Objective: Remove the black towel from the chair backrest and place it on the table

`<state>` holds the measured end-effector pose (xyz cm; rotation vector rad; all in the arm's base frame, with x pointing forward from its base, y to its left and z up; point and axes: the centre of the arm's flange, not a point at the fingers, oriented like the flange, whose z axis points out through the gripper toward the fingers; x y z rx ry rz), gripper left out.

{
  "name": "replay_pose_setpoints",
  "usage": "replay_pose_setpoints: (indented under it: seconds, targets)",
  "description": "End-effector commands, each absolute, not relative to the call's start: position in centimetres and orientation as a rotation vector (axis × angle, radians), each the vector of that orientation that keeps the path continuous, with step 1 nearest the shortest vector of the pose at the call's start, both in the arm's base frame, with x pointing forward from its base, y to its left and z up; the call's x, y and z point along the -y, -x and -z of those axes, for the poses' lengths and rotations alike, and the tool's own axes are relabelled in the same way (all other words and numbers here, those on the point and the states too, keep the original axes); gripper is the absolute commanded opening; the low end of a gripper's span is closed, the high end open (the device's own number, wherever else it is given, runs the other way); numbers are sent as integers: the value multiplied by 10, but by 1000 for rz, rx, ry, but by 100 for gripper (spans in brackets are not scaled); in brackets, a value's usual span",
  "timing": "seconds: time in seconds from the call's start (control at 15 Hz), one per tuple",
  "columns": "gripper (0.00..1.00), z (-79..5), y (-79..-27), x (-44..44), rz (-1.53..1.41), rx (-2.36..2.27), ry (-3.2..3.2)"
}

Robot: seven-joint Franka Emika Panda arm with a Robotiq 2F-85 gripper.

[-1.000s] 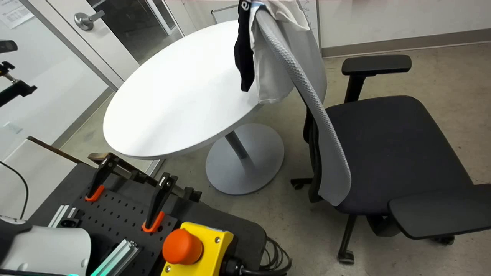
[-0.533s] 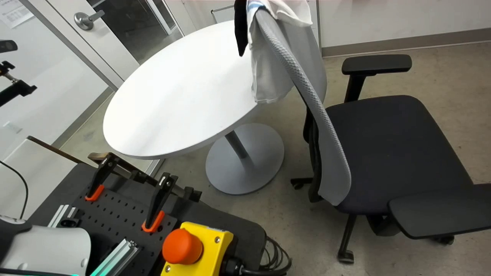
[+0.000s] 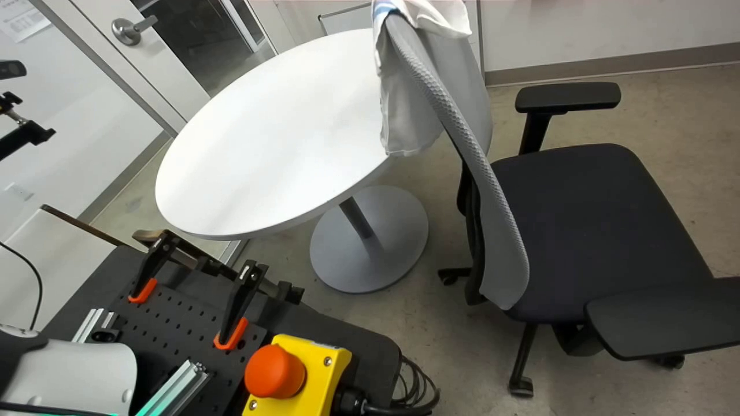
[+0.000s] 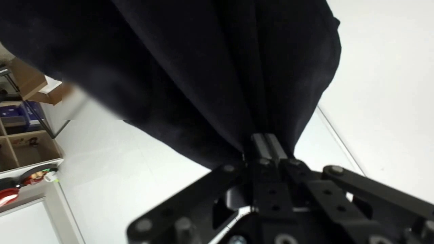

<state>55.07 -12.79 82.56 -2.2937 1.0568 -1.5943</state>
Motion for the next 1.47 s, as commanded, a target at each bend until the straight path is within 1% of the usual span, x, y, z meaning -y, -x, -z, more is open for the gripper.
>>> replay_pose_setpoints:
  seconds: [0.0,0.2,0.4,0.8,1.4]
  targets:
    - [1,-849,-542,89,1597,-952,2260]
    - [1,-833,-537,52,1529,-860,2290]
    - [1,-795,-538,18,1422,-777,2366]
    - [1,-674,-537,-34,1122,-629,2603]
    - [1,-486,-487,-95,705,-179,2956]
